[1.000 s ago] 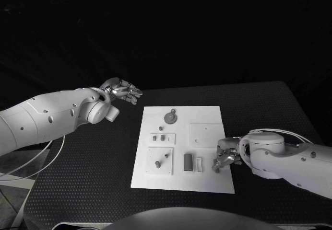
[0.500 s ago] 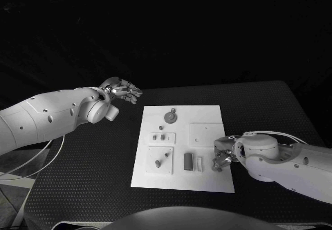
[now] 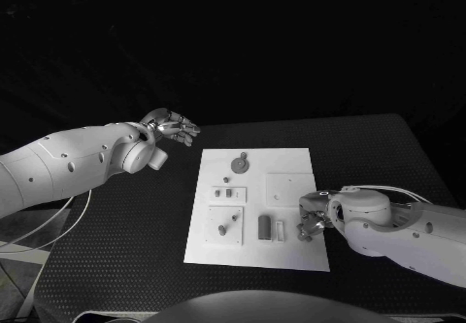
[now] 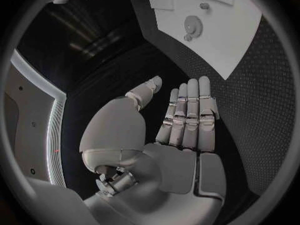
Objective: Assemble the parts on the task board
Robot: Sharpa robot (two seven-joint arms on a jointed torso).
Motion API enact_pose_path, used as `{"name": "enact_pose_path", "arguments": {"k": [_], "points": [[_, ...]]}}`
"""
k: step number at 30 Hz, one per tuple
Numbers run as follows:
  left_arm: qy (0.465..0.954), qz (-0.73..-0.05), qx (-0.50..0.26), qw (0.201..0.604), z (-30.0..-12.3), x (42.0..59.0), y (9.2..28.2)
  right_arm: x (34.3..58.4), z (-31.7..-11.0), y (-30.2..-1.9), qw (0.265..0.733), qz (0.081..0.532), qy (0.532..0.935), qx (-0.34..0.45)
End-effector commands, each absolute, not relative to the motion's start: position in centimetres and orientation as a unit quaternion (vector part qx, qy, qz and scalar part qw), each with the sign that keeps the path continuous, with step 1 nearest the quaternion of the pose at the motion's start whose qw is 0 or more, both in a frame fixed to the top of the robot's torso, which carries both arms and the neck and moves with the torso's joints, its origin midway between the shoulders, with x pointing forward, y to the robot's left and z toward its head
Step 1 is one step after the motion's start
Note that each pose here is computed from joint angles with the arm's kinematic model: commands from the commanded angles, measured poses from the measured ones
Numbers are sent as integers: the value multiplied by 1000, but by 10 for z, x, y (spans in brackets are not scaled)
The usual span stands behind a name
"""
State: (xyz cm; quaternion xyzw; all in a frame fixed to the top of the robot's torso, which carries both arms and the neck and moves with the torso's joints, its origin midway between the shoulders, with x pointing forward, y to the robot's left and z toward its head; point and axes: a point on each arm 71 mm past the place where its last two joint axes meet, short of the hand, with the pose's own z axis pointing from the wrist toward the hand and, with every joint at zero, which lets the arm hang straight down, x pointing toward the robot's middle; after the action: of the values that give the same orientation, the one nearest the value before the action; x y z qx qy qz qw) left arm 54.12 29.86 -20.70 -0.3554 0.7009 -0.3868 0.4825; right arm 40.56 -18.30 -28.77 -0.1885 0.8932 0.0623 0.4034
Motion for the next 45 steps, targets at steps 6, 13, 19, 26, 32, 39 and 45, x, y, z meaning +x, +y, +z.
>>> {"name": "enact_pose_path", "arguments": {"k": [6, 13, 19, 26, 32, 39, 45], "points": [[700, -393, -353, 480, -206, 541, 297, 400, -306, -198, 379, 29, 906, -186], [701, -394, -353, 479, -206, 541, 297, 400, -307, -206, 363, 65, 922, -114], [701, -393, -353, 479, -206, 541, 297, 400, -303, -206, 366, 107, 923, -46], [701, -393, -353, 479, -206, 541, 297, 402, -294, -206, 364, 136, 921, 20], [701, -394, -353, 478, -206, 541, 296, 400, -293, -200, 339, 162, 924, 75], [703, -394, -352, 476, -207, 541, 296, 399, -293, -195, 326, 173, 925, 92], [703, -394, -353, 476, -207, 541, 296, 400, -292, -192, 336, 178, 919, 102]]}}
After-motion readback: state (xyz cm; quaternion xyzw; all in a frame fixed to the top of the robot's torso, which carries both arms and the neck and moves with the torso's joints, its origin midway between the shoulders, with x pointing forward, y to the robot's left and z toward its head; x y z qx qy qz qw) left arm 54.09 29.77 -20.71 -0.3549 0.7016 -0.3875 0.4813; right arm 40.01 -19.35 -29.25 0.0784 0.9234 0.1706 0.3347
